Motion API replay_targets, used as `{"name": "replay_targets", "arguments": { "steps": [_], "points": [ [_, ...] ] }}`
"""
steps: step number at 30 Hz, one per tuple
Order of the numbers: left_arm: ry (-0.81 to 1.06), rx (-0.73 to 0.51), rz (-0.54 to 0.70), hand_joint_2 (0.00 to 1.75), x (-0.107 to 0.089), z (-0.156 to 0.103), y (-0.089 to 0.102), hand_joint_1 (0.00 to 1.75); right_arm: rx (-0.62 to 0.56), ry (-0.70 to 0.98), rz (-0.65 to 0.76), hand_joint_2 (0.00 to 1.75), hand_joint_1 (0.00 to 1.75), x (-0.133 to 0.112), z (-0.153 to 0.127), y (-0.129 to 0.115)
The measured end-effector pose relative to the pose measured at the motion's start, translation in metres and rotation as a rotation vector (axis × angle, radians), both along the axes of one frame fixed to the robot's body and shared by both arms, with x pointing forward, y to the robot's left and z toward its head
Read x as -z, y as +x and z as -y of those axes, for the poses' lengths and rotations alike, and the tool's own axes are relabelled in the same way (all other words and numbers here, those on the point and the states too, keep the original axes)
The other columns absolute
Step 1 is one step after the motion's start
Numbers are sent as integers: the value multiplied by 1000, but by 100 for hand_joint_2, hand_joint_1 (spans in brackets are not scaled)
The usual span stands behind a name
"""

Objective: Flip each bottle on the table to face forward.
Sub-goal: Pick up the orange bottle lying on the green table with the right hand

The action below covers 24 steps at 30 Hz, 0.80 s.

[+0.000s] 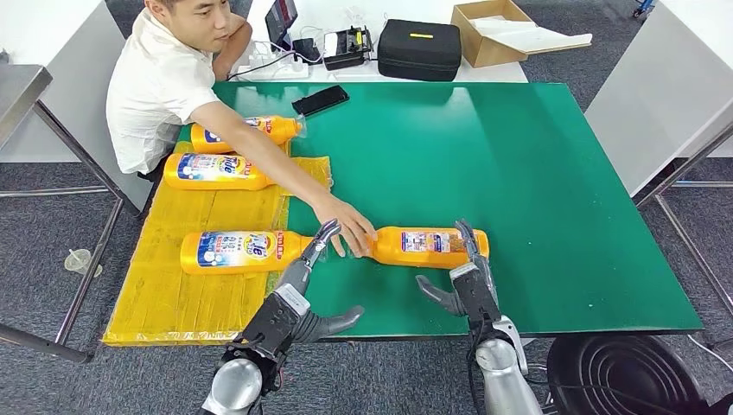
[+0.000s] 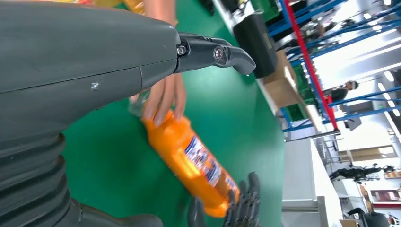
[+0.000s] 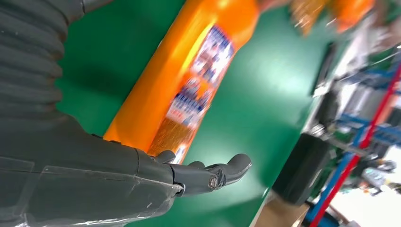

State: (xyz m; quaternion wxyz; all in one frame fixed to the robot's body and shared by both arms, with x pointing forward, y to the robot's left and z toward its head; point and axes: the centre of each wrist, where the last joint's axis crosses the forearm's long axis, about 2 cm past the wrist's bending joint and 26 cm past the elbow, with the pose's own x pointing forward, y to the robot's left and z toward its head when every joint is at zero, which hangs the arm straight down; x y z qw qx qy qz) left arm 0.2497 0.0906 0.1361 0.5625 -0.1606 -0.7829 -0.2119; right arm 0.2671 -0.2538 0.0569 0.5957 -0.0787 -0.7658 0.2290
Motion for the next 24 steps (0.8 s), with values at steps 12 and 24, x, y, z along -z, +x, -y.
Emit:
{"name": "replay_targets", "arguments": {
  "steps": [12, 24],
  "points": [
    [67, -48, -80, 175, 9, 2, -3, 0, 120, -778, 100, 175, 0, -24, -1, 37],
    [34, -49, -181, 175, 17, 0, -3, 0, 50, -1071, 82, 175, 0, -23, 10, 65]
  ]
}}
